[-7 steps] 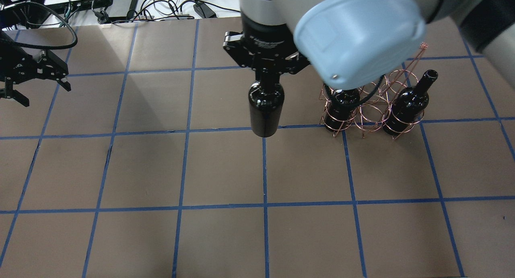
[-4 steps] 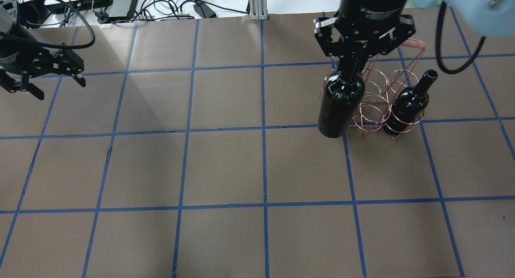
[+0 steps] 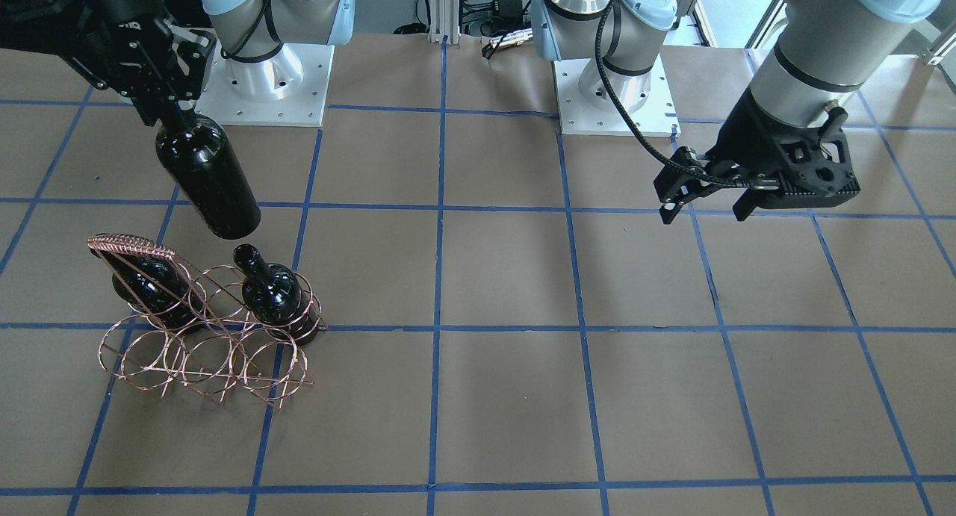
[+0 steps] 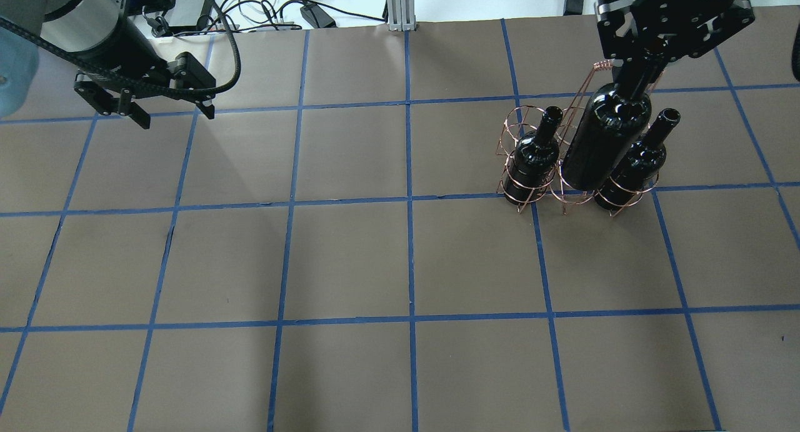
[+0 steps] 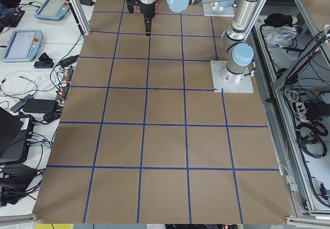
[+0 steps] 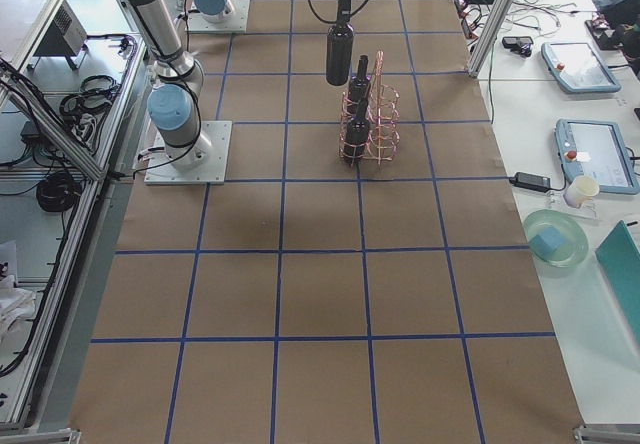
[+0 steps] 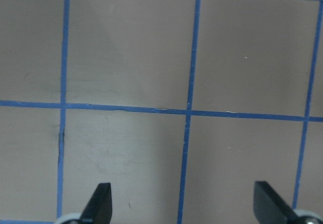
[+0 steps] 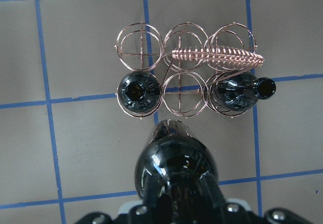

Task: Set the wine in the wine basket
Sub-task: 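Tilt the bottle and lower it into the empty rack slot with the right gripper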

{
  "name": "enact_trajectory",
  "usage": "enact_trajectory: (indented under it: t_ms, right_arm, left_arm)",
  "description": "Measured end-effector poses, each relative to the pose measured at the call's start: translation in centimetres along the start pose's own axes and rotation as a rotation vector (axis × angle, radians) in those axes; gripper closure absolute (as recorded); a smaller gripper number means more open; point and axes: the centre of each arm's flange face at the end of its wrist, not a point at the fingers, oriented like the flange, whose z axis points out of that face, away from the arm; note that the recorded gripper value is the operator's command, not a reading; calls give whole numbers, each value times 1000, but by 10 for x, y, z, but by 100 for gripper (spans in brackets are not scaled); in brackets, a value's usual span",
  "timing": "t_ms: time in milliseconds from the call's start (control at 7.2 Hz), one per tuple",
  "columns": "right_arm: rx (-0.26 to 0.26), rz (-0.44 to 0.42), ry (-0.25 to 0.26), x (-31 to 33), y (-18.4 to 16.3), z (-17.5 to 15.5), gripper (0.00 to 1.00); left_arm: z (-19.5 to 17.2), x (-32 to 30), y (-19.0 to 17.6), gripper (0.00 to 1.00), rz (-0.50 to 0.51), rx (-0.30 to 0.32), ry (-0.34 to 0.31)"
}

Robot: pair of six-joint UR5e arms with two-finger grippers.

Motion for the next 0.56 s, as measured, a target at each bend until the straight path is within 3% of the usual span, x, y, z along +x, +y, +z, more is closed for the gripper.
enact_trajectory:
  t_ms: [556]
  right_arm:
    - [10,-36,-5,34,-21,29,100]
  left_arm:
    - [-9,15,12,0,25,11,33]
